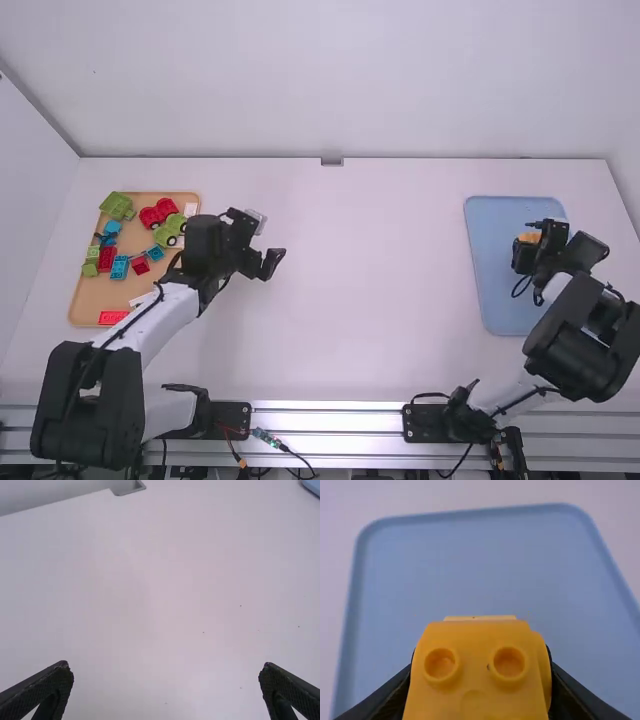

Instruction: Assemble lego blocks to make yellow taxi

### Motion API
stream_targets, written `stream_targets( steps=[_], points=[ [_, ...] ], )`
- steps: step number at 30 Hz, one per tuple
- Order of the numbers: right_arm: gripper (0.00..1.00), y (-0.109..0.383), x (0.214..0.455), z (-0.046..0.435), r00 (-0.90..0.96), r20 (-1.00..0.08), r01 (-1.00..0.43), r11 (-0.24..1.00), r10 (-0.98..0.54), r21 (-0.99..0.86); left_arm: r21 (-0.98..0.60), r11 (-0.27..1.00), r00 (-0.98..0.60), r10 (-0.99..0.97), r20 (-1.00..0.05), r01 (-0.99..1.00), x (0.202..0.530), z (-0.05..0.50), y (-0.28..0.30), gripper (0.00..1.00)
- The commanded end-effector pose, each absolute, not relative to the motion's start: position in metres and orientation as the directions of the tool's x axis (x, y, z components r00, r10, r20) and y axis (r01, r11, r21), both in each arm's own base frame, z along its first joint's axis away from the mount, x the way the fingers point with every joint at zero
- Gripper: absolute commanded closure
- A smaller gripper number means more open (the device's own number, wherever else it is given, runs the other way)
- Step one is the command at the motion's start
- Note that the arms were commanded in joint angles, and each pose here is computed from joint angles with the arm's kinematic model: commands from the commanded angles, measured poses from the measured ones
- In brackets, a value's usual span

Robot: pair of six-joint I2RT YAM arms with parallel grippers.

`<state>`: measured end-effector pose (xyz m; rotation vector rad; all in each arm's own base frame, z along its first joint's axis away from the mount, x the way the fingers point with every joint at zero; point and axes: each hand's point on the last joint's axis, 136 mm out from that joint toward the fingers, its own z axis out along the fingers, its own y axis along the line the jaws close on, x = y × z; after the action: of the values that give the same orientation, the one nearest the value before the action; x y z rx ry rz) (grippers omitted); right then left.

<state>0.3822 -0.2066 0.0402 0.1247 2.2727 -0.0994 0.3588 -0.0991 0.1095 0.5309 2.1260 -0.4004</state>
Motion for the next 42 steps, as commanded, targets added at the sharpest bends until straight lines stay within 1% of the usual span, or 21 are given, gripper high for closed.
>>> stream_targets(
  steps=[1, 4, 10, 11, 12, 13, 14, 17, 19, 20, 23, 26, 29, 34, 40, 42],
  points=[
    [0.38, -0.207, 0.381, 0.021, -0.678, -0.731, 0.139, 0.990, 0.078, -0.024, -0.127, 0.834, -0.531, 0.217, -0.819, 0.536, 0.362, 0.108, -0.107, 0.01],
    [0.34, -0.207, 0.384, 0.012, -0.703, -0.707, 0.148, 0.988, 0.074, -0.043, -0.139, 0.829, -0.538, 0.216, -0.815, 0.542, 0.362, 0.105, -0.109, 0.01],
    [0.35, -0.199, 0.387, 0.004, -0.718, -0.693, 0.134, 0.990, 0.061, -0.051, -0.139, 0.830, -0.541, 0.217, -0.813, 0.540, 0.365, 0.100, -0.109, 0.01],
    [0.31, -0.198, 0.388, 0.004, -0.719, -0.693, 0.131, 0.990, 0.060, -0.050, -0.140, 0.830, -0.543, 0.217, -0.811, 0.539, 0.364, 0.100, -0.109, 0.01],
    [0.12, -0.197, 0.389, 0.005, -0.719, -0.693, 0.129, 0.990, 0.058, -0.051, -0.140, 0.830, -0.543, 0.216, -0.811, 0.540, 0.364, 0.100, -0.109, 0.01],
    [0.02, -0.197, 0.390, 0.005, -0.718, -0.693, 0.127, 0.991, 0.057, -0.050, -0.140, 0.831, -0.544, 0.217, -0.810, 0.539, 0.364, 0.100, -0.108, 0.01],
    [0.00, -0.197, 0.390, 0.006, -0.717, -0.695, 0.130, 0.990, 0.060, -0.048, -0.140, 0.831, -0.544, 0.217, -0.810, 0.539, 0.364, 0.100, -0.109, 0.01],
    [0.01, -0.205, 0.394, 0.019, -0.702, -0.705, 0.206, 0.976, 0.101, -0.064, -0.135, 0.831, -0.536, 0.216, -0.816, 0.540, 0.366, 0.102, -0.109, 0.01],
    [0.01, -0.206, 0.395, 0.030, -0.697, -0.710, 0.223, 0.971, 0.100, -0.082, -0.131, 0.834, -0.531, 0.213, -0.820, 0.536, 0.367, 0.103, -0.108, 0.01],
    [0.01, -0.203, 0.396, 0.034, -0.696, -0.712, 0.218, 0.972, 0.092, -0.087, -0.135, 0.843, -0.537, 0.200, -0.819, 0.520, 0.369, 0.103, -0.106, 0.01],
    [0.01, -0.188, 0.404, 0.060, -0.674, -0.737, 0.183, 0.978, 0.049, -0.102, -0.161, 0.911, -0.586, 0.102, -0.804, 0.380, 0.381, 0.105, -0.089, 0.01],
    [0.01, -0.173, 0.409, 0.084, -0.645, -0.764, 0.155, 0.982, 0.015, -0.111, -0.121, 0.940, -0.576, 0.091, -0.812, 0.318, 0.390, 0.111, -0.077, 0.01],
    [0.01, -0.159, 0.414, 0.110, -0.600, -0.800, 0.148, 0.985, 0.016, -0.091, -0.071, 0.963, -0.555, 0.089, -0.827, 0.260, 0.401, 0.121, -0.065, 0.01],
    [0.01, -0.138, 0.421, 0.146, -0.535, -0.844, 0.111, 0.987, -0.036, -0.113, -0.032, 0.976, -0.506, 0.084, -0.858, 0.216, 0.417, 0.145, -0.056, 0.01],
    [0.01, -0.111, 0.428, 0.178, -0.460, -0.883, 0.058, 0.989, -0.095, -0.136, -0.020, 0.975, -0.433, 0.079, -0.898, 0.220, 0.434, 0.179, -0.058, 0.01],
    [0.01, -0.098, 0.432, 0.193, -0.417, -0.901, 0.035, 0.988, -0.120, -0.147, -0.011, 0.975, -0.378, 0.075, -0.923, 0.221, 0.442, 0.197, -0.058, 0.01]
  ],
)
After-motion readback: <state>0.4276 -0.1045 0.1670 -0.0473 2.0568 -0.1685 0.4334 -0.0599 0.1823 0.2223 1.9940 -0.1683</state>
